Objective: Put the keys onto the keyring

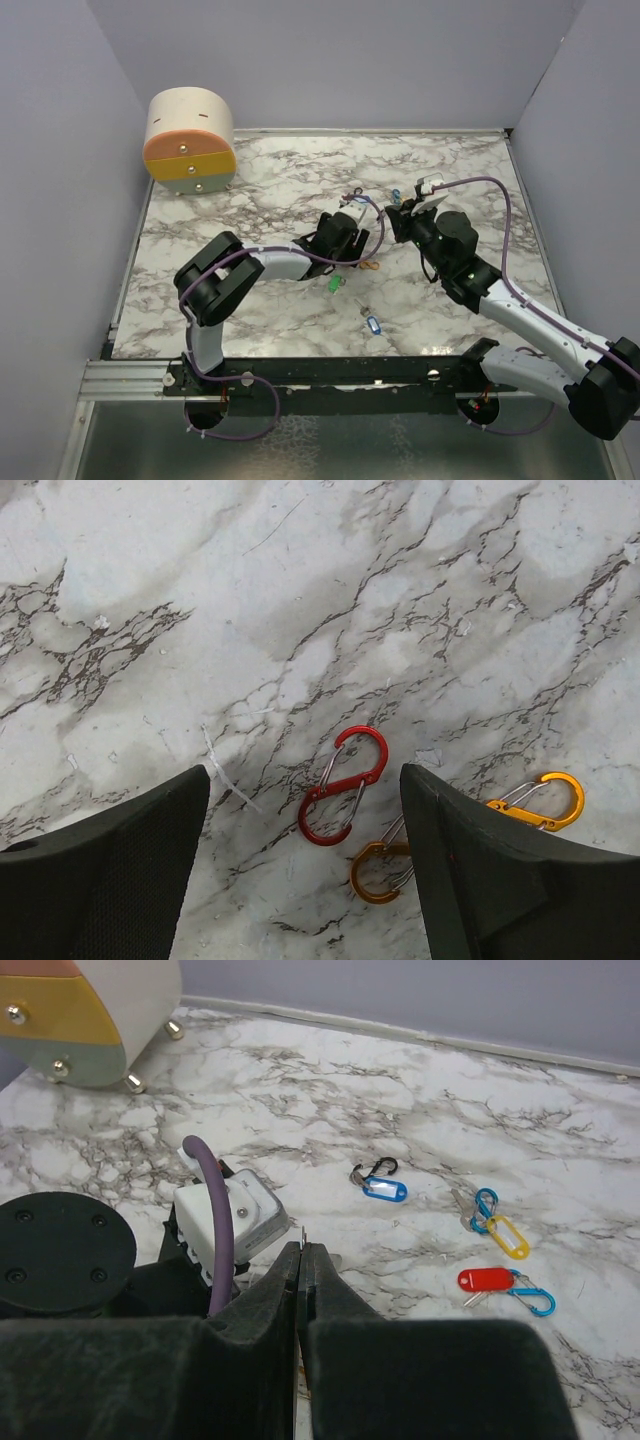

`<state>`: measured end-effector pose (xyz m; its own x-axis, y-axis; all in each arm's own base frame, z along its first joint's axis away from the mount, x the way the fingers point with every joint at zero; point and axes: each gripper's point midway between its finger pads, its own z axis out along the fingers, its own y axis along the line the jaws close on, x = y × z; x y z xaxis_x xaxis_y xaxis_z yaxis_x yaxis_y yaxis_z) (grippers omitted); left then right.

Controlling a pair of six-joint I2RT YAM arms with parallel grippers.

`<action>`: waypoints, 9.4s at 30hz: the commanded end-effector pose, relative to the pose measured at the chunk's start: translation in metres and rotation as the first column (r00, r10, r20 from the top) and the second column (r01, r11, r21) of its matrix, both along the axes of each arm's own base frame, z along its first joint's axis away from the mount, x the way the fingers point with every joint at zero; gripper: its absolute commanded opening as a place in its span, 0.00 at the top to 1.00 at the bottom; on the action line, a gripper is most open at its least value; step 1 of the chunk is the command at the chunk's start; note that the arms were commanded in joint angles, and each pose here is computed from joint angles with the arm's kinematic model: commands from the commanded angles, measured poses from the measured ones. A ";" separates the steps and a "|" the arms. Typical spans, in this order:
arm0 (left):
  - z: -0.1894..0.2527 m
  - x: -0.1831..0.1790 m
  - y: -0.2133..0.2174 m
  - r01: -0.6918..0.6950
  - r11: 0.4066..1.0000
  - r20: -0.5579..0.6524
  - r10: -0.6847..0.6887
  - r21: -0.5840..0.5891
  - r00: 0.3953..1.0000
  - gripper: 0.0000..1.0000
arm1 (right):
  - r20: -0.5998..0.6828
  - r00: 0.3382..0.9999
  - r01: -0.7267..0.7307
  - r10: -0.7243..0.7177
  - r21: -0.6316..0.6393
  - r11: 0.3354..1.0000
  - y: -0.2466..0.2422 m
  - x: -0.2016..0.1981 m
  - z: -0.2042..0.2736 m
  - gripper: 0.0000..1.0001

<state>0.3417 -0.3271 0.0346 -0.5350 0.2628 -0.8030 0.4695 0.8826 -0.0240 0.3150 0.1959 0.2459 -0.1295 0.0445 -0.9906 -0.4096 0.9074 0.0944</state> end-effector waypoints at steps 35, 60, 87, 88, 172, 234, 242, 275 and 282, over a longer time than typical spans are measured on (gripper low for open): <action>-0.023 -0.011 0.015 -0.022 0.999 -0.038 0.024 0.044 0.999 0.28 | -0.001 1.000 0.019 -0.019 -0.003 1.000 -0.003 0.000 -0.003 0.99; -0.042 -0.024 0.015 0.001 0.999 -0.108 0.004 0.045 0.994 0.57 | -0.002 1.000 0.020 -0.020 -0.002 1.000 -0.003 -0.001 -0.003 0.99; 0.029 -0.020 0.029 -0.040 0.999 0.008 0.040 -0.013 0.999 1.00 | -0.095 0.991 -0.095 0.090 -0.051 0.994 0.025 0.004 -0.040 0.99; 0.041 -0.020 0.028 -0.043 0.998 0.025 0.044 -0.034 0.999 1.00 | -0.099 0.989 -0.112 0.106 -0.050 0.992 0.028 0.003 -0.042 0.99; 0.128 -0.029 0.000 0.046 0.978 0.194 -0.005 -0.204 0.981 1.00 | -0.057 0.865 -0.501 0.498 -0.135 0.855 0.094 -0.032 -0.080 0.99; 0.125 -0.035 0.064 -0.159 0.966 0.173 0.195 -0.202 0.966 0.01 | -0.287 0.947 0.084 -0.144 -0.212 0.974 0.028 0.118 -0.158 0.64; 0.118 -0.037 0.062 -0.152 0.969 0.152 0.183 -0.194 0.971 0.01 | -0.267 0.957 0.066 -0.113 -0.180 0.981 0.021 0.098 -0.136 0.46; 0.019 -0.065 0.017 0.074 0.997 -0.019 -0.074 -0.019 0.997 0.14 | -0.286 0.958 -0.003 -0.020 -0.080 0.997 0.001 0.026 -0.087 0.46; 0.020 -0.065 0.022 0.066 0.998 -0.004 -0.066 -0.011 0.998 0.16 | -0.357 0.934 -0.027 -0.013 -0.107 0.994 0.006 0.026 -0.109 0.47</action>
<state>0.2773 -0.3070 0.0452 -0.5393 0.2988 -0.7873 0.5300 0.8470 -0.0416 0.3434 0.1968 0.1460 -0.4329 -0.0543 -0.8998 -0.3621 0.9246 0.1185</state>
